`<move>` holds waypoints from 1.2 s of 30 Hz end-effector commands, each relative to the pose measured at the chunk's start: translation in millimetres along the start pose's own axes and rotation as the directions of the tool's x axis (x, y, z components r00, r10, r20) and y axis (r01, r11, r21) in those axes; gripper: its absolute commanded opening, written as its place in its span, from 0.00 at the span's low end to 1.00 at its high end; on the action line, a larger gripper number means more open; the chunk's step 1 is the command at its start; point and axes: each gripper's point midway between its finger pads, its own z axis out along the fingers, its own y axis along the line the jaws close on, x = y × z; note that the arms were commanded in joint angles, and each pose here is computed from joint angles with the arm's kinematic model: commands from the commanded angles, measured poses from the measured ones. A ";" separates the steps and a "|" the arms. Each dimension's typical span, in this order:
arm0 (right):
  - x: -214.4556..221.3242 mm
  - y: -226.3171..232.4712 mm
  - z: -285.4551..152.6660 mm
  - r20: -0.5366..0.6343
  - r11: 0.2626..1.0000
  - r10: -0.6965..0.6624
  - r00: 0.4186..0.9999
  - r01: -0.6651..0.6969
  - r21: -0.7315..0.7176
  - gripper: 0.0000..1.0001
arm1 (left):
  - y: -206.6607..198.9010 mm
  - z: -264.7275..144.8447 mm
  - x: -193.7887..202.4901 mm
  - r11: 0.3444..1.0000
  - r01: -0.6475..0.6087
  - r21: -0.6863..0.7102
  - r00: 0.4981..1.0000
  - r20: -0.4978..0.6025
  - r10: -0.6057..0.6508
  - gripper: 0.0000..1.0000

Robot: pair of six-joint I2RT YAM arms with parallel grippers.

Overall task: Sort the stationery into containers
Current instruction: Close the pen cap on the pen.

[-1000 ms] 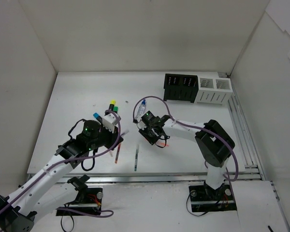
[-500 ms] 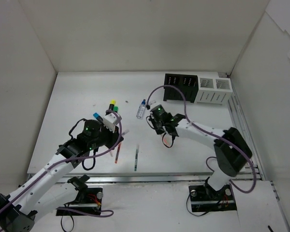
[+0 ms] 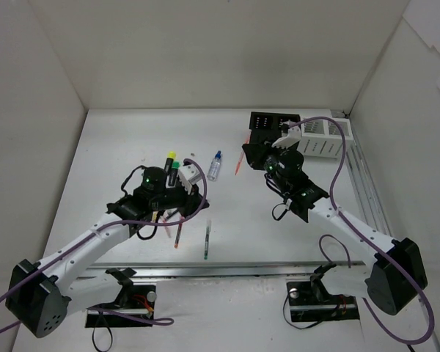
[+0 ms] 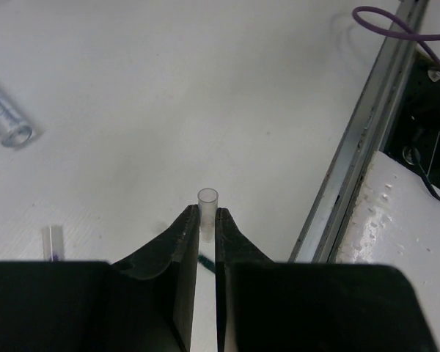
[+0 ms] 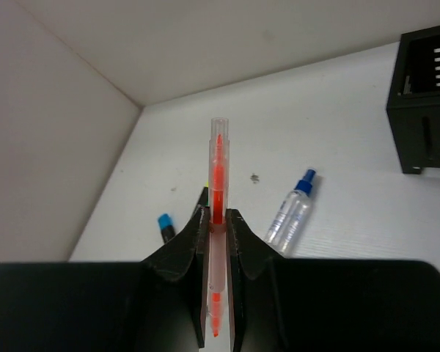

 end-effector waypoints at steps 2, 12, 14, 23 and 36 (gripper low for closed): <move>-49.1 51.8 -1.6 0.159 0.952 0.227 0.961 -0.184 -0.245 0.00 | -27.6 4.3 -65.5 0.964 -0.191 0.186 0.970 0.188 0.156 0.03; -43.7 73.8 -1.0 0.145 0.903 0.261 0.954 -0.188 -0.386 0.00 | -15.5 26.4 -77.3 0.968 -0.141 0.207 0.982 0.151 0.111 0.03; -43.4 75.4 -1.7 0.148 0.903 0.248 0.957 -0.173 -0.393 0.00 | -10.5 28.2 -81.4 0.970 -0.133 0.205 0.983 0.152 0.103 0.02; -39.6 78.5 -13.0 0.169 0.906 0.137 0.976 -0.054 -0.421 0.00 | 8.2 33.3 -87.1 0.974 -0.091 0.209 0.988 0.138 0.063 0.03; -34.0 80.7 -11.7 0.156 0.899 0.104 0.982 -0.025 -0.437 0.00 | 13.0 35.3 -94.2 0.975 -0.087 0.207 0.988 0.141 0.058 0.03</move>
